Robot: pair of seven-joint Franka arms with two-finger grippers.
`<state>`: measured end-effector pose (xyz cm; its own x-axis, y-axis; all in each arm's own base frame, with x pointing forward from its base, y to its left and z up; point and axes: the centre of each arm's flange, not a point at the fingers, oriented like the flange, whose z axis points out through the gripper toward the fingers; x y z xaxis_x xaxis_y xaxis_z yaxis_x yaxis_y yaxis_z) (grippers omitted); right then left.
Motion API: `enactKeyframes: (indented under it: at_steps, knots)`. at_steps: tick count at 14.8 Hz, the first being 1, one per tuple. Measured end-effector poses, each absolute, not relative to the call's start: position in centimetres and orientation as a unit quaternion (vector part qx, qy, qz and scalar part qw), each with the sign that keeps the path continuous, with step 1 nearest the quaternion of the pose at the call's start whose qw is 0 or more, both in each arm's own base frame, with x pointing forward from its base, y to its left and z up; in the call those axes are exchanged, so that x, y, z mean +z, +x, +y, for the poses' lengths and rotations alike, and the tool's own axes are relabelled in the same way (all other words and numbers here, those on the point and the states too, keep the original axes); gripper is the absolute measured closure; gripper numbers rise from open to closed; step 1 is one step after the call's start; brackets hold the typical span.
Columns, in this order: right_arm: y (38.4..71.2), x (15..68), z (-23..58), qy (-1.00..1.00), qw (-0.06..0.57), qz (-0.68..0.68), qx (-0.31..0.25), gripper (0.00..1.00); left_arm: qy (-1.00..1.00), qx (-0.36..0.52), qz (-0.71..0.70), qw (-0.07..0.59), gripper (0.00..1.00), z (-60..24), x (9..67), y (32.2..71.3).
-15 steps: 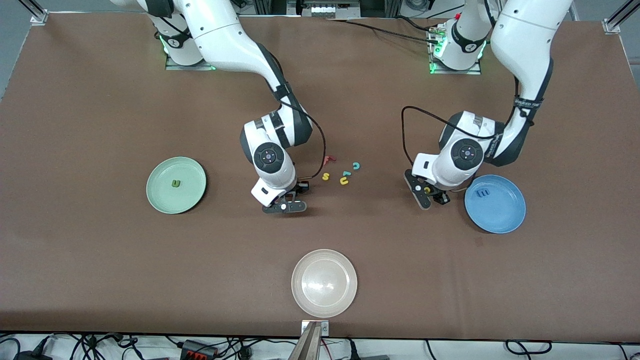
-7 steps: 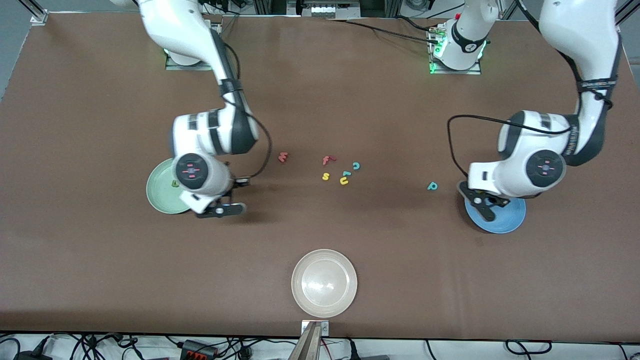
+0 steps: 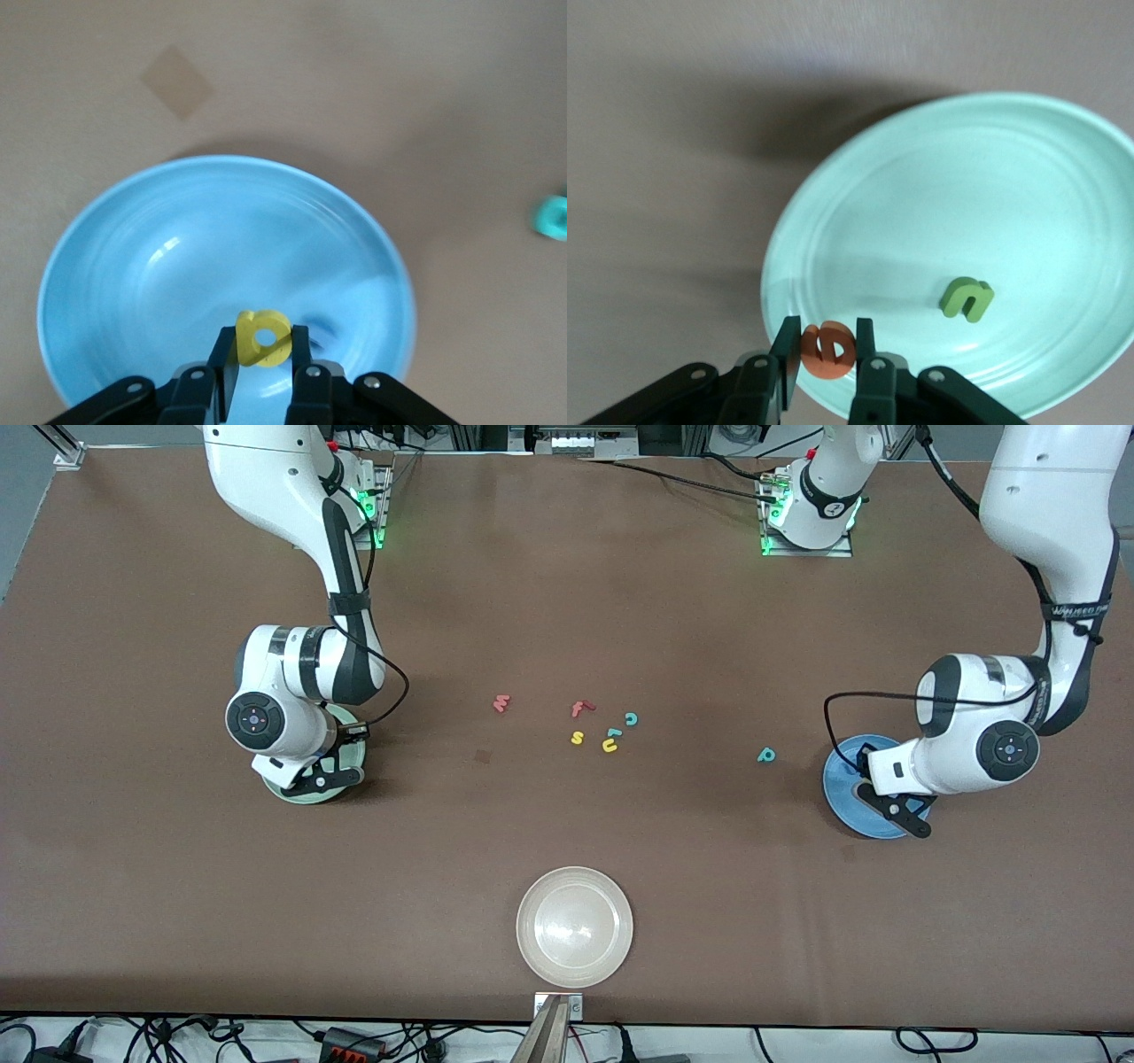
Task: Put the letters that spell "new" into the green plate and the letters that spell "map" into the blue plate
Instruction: 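Release the e over the green plate while the left gripper releases the b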
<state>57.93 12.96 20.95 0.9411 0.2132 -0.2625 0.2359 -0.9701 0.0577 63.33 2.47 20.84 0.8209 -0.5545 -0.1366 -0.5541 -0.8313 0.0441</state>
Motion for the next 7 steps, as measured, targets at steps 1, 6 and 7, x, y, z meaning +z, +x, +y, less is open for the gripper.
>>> enactKeyframes:
  at_steps: [1, 6, 7]
  knots:
    - [57.8, 20.8, 12.8, 0.984, 0.044, 0.118, -0.128, 0.71, 0.956, -0.066, -0.285, 0.002, 0.72, 3.1, 19.4, 63.4]
    - [58.0, 20.9, 11.4, 0.984, 0.044, 0.120, -0.121, 0.71, 0.958, -0.062, -0.280, 0.004, 0.44, 3.5, 18.3, 63.6]
    - [58.1, 20.7, 11.2, 0.985, 0.046, 0.120, -0.118, 0.71, 0.958, -0.064, -0.280, 0.005, 0.35, 3.3, 18.5, 63.7]
